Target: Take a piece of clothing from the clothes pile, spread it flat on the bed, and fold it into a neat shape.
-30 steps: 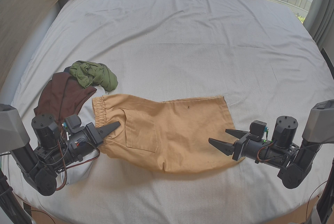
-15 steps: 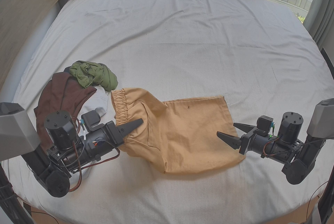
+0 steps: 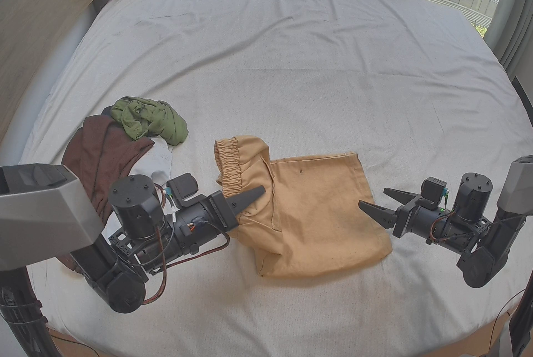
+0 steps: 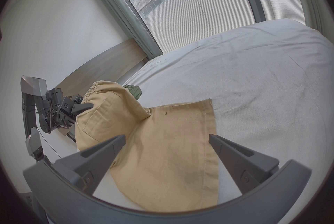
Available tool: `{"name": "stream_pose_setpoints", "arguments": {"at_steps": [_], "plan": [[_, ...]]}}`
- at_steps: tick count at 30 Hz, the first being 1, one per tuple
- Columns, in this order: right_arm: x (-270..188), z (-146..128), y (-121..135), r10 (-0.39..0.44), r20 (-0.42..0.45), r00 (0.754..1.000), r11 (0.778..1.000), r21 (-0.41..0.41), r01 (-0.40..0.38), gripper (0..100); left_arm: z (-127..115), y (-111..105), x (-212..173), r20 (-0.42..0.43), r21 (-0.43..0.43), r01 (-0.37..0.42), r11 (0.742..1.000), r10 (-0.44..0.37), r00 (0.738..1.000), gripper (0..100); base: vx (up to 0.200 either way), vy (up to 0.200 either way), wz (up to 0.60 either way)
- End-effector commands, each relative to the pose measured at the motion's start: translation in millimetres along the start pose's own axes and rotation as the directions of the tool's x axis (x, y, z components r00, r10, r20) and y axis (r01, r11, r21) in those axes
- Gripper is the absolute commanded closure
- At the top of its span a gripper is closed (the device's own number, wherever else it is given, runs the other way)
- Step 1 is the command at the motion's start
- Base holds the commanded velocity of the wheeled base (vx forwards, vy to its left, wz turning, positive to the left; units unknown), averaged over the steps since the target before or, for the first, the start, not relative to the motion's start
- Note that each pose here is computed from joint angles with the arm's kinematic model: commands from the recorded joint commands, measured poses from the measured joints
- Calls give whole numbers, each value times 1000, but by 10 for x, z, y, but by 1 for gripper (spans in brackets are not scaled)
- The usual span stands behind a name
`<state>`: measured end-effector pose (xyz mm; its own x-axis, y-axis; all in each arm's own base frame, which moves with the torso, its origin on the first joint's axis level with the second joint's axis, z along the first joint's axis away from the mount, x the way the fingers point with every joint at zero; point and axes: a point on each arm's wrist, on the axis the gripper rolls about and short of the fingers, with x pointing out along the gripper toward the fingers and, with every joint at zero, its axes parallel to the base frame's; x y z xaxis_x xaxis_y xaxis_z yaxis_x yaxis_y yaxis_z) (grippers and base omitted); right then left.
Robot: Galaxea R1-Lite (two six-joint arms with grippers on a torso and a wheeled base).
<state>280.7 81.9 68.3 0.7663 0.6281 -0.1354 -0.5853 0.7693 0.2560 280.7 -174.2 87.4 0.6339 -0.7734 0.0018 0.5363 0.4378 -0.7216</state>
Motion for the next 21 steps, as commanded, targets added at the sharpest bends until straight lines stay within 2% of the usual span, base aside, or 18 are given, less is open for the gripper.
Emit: {"name": "stream_pose_setpoints", "arguments": {"at_steps": [1, 10, 16, 21], "plan": [[-20, 22, -32, -12, 8, 1000, 1000, -1, 12, 0, -95, 51, 137, -21, -10, 6, 1000, -6, 1000, 100, 0, 0, 0], [-24, 29, -79, -22, 13, 1000, 1000, 1, 22, 0, -237, 65, 384, -45, -8, 47, 999, -47, 998, 100, 0, 0, 0], [-33, 44, -102, -28, 19, 999, 1000, 0, 28, 0, -286, -23, 527, -47, -2, 96, 995, -96, 994, 100, 0, 0, 0], [-24, 68, -122, -32, 30, 999, 999, -4, 32, 0, -337, -72, 605, -55, -28, 122, 992, -124, 991, 100, 0, 0, 0]]}}
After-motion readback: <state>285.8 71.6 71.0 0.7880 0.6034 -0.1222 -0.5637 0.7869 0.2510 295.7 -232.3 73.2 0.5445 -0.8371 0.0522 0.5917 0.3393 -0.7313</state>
